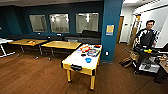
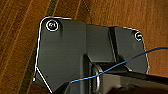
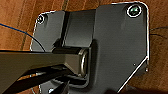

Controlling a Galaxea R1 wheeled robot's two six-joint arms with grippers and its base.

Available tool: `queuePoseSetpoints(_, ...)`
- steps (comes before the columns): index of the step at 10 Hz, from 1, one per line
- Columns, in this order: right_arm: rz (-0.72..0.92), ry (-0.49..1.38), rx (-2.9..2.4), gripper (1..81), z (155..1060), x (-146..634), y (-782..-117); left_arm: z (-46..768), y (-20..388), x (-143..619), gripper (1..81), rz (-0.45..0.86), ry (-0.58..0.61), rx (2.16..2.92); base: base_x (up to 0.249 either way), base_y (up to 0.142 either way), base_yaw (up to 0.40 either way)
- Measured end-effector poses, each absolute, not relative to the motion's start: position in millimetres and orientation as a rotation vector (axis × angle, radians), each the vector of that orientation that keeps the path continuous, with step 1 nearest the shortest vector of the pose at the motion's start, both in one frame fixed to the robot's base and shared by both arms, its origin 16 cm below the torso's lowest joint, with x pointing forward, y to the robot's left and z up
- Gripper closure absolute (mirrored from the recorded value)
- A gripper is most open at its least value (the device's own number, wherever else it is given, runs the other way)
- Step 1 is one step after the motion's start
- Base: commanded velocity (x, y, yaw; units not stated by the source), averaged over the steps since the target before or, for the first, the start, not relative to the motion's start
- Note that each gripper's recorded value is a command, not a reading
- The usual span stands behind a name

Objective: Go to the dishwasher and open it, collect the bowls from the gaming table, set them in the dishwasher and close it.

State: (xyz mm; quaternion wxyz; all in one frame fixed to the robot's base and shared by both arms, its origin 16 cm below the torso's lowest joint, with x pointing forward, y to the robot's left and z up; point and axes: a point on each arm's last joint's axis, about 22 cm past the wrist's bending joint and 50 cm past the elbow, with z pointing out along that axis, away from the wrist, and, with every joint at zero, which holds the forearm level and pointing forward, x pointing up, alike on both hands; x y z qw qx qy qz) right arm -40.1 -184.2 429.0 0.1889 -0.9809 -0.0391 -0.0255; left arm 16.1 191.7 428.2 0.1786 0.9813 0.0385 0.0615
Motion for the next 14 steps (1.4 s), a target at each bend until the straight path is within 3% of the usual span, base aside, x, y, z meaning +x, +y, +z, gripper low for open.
queuePoseSetpoints(7, -0.068, -0.11, -2.753, 1.0, 429.3, -41.5, -179.6, 427.4, 194.9, 7.5, 1.0, 0.157, 0.11, 2.781, 0.051, 0.081, 0.0)
queuePoseSetpoints(9, -0.043, -0.112, -2.778, 1.0, 427.4, -54.4, -196.2, 428.8, 180.6, 2.2, 1.0, 0.149, 0.11, 2.761, 0.149, 0.0, 0.0)
queuePoseSetpoints(11, -0.088, -0.114, -2.732, 1.0, 431.4, -33.6, -166.3, 426.9, 208.8, 22.7, 1.0, 0.19, 0.106, 2.799, 0.149, 0.0, 0.0)
queuePoseSetpoints(14, -0.064, -0.119, -2.769, 1.0, 428.1, -43.8, -191.4, 428.9, 182.4, 10.8, 1.0, 0.162, 0.109, 2.763, 0.149, 0.0, 0.0)
